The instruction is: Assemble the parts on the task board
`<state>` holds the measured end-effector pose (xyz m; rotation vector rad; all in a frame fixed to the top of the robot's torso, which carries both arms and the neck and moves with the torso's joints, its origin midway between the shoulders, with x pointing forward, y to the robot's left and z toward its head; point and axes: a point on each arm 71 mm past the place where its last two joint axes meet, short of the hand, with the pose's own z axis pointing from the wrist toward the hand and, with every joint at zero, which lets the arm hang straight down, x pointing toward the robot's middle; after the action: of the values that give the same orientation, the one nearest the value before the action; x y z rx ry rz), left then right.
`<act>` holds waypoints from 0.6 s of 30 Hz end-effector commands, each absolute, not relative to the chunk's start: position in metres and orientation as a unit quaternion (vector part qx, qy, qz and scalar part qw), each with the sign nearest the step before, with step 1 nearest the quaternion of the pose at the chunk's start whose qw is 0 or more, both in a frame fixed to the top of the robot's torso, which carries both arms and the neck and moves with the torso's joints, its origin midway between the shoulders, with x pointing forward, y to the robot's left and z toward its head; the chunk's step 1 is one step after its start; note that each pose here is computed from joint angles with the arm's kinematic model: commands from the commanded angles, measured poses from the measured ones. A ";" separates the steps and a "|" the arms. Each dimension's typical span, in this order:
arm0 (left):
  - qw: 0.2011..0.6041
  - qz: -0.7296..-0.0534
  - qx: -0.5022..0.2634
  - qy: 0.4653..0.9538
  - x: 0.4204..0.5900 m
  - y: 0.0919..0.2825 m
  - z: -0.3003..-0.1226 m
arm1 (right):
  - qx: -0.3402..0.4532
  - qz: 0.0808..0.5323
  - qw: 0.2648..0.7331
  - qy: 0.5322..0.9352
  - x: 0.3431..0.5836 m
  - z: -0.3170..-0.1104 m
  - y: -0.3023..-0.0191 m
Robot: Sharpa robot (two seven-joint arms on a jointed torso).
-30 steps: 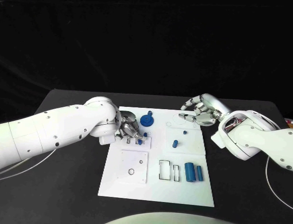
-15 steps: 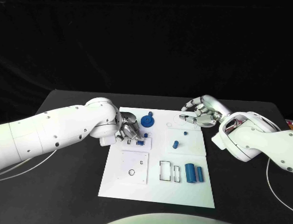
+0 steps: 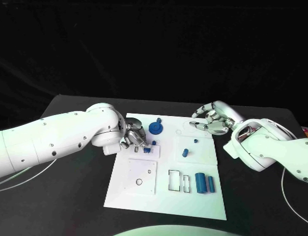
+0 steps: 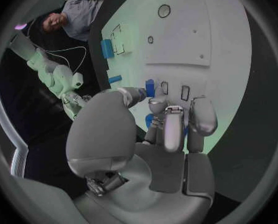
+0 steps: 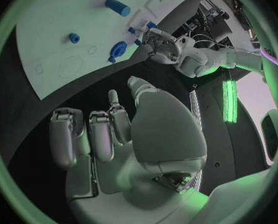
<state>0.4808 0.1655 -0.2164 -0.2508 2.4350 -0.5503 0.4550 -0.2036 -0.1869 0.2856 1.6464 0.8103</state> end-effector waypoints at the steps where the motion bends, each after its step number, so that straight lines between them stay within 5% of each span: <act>1: 0.330 -0.216 -0.103 0.913 0.480 0.166 -0.213 | 0.116 0.349 0.598 0.712 0.454 -0.187 -0.203; 18: 0.400 -0.180 -0.038 0.898 0.480 0.164 -0.210 | 0.117 0.349 0.598 0.713 0.455 -0.188 -0.204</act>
<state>0.4783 0.1658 -0.2118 -0.1457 2.3205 -0.4780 0.4553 -0.2050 -0.1877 0.2878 1.6470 0.8066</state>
